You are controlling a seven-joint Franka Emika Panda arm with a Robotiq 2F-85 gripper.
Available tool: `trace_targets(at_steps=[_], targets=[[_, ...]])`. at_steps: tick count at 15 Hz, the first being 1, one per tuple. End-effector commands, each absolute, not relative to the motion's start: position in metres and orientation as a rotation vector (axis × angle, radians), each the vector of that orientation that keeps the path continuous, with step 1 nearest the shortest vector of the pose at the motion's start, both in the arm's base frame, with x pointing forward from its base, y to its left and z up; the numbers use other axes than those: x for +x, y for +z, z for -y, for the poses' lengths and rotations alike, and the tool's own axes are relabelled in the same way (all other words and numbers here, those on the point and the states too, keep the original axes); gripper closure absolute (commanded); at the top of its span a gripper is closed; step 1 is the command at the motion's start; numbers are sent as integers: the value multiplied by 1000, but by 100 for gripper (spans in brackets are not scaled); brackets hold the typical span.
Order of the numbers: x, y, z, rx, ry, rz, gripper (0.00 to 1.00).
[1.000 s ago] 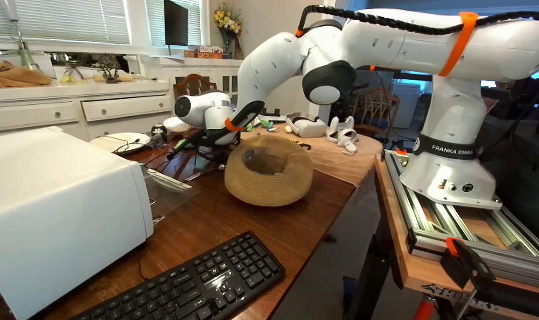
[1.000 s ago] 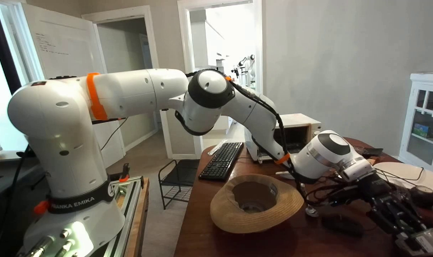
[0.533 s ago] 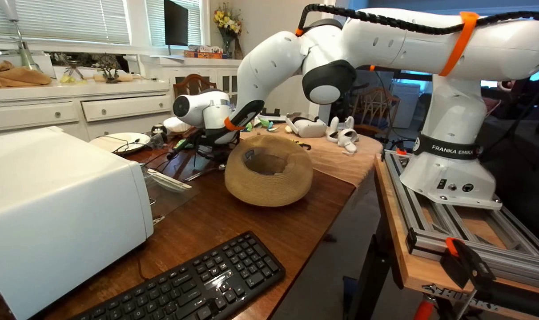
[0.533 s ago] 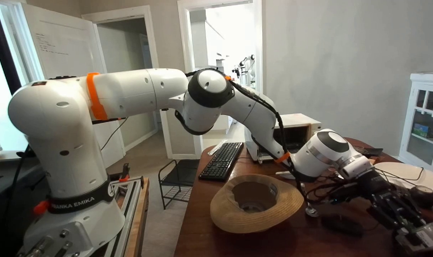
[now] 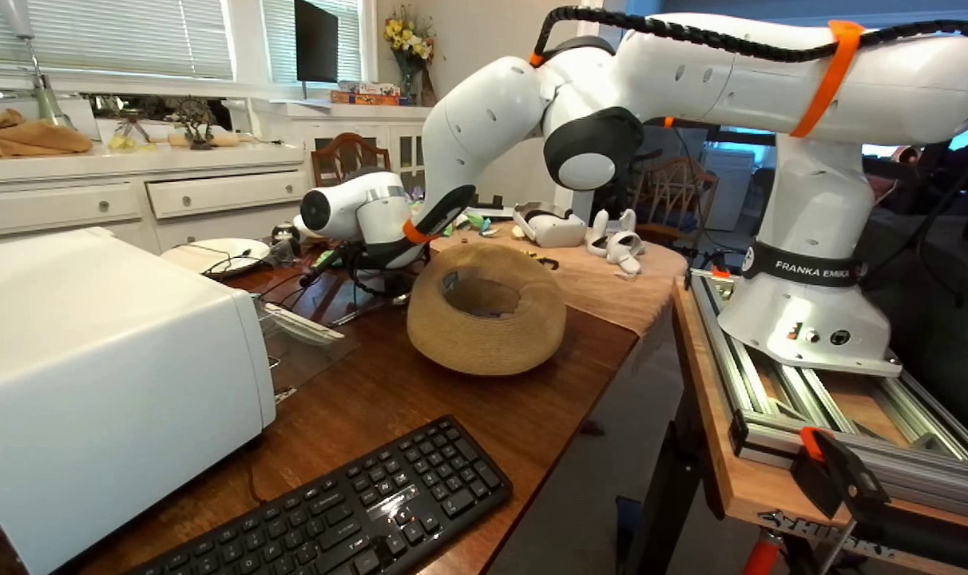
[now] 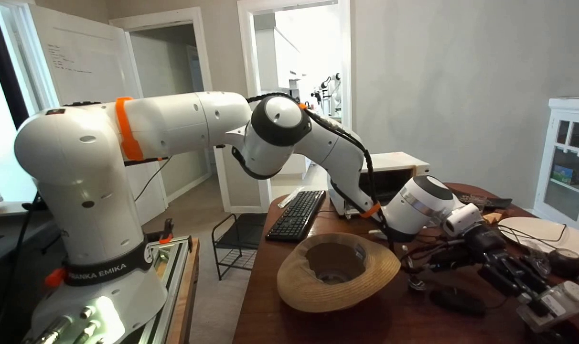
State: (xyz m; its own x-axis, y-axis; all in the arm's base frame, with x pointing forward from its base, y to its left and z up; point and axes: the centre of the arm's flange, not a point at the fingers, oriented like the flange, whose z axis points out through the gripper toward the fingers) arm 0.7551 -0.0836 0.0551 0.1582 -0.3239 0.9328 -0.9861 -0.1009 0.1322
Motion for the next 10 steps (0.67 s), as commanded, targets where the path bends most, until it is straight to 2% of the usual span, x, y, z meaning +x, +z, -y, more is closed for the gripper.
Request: trace_targets(at_steps=[1, 10], targets=[[771, 41, 83, 1549, 968, 1247, 76], [791, 64, 103, 1545, 1007, 1236, 76]])
